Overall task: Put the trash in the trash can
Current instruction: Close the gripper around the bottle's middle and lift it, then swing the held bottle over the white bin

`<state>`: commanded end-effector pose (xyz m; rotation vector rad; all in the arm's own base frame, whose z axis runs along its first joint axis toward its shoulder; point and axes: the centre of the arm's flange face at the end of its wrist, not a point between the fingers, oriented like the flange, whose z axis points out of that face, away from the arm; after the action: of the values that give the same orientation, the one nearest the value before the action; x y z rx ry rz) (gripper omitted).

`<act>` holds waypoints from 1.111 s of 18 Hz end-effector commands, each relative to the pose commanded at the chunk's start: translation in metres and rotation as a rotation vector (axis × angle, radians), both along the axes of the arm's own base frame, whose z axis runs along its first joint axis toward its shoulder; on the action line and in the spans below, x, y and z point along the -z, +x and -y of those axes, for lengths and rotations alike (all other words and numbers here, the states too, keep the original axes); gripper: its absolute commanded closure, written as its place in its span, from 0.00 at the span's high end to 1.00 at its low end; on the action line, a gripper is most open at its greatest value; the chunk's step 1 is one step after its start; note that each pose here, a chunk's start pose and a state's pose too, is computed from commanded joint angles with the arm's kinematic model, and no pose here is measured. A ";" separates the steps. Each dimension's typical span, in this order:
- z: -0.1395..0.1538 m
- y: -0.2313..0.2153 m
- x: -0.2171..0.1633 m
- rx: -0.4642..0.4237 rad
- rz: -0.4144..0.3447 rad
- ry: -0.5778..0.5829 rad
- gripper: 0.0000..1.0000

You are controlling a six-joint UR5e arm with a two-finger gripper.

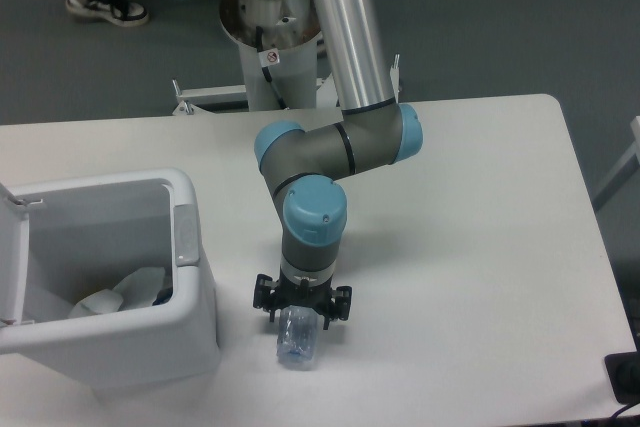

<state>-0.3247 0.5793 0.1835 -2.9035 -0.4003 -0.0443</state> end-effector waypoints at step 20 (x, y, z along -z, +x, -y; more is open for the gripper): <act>-0.004 -0.093 -0.330 -0.124 -0.107 0.707 0.66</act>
<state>-0.4177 0.5835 0.5135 -2.1716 -0.4358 -0.0078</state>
